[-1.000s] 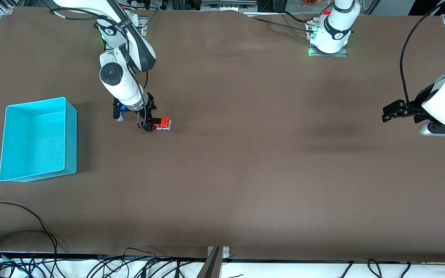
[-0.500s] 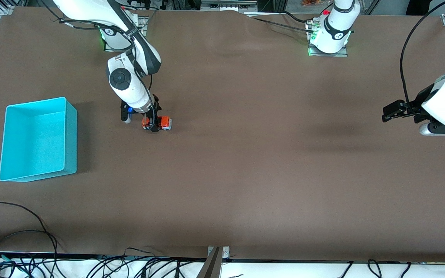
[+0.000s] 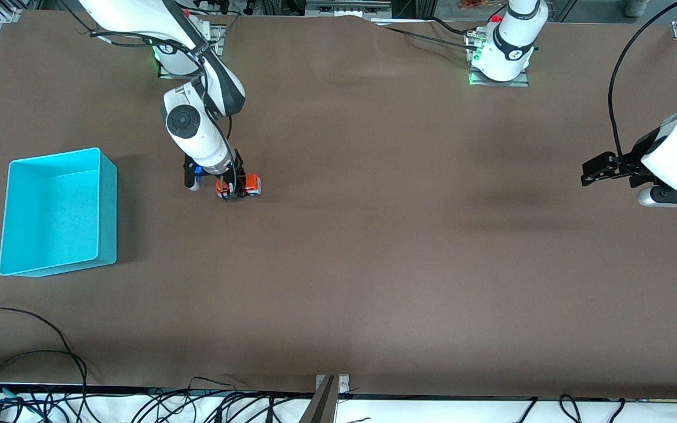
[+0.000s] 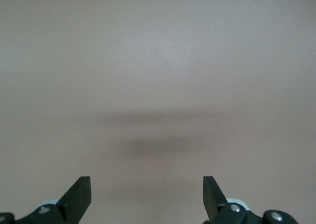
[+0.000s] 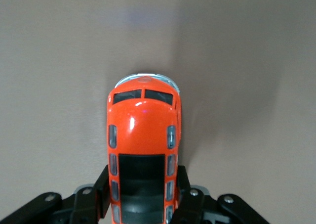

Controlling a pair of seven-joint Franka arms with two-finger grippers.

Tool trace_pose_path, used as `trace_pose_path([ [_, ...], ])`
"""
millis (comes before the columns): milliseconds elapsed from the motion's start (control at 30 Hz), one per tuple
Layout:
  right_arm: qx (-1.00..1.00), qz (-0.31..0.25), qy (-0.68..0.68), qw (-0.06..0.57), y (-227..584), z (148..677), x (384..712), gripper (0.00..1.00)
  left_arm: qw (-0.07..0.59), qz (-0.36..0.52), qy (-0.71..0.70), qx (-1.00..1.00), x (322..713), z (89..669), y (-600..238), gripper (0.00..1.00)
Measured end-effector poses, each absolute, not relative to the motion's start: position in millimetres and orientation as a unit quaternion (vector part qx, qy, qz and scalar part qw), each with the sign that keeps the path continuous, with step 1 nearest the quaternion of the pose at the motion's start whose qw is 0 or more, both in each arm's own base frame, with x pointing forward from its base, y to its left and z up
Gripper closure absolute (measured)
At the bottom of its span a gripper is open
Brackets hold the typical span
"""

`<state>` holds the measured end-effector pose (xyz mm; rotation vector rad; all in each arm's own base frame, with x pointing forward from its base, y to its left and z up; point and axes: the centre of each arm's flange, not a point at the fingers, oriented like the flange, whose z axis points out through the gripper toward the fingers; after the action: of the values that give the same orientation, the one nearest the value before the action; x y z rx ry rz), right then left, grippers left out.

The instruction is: Wind up bus and store in blue box

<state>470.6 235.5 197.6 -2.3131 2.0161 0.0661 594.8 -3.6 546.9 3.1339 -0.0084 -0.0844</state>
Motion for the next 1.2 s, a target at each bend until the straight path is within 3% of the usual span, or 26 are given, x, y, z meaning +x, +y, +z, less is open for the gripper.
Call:
trace_pose_path([
  [667, -0.825, -0.002, 0.565, 0.007, 182, 281, 498, 0.46, 0.003, -0.027, -0.003, 1.000, 595, 547, -4, 0.00],
  [1200, -0.907, 0.064, 0.415, -0.040, 97, 324, 492, 0.46, 0.003, -0.027, -0.003, 1.000, 595, 547, -4, 0.00],
])
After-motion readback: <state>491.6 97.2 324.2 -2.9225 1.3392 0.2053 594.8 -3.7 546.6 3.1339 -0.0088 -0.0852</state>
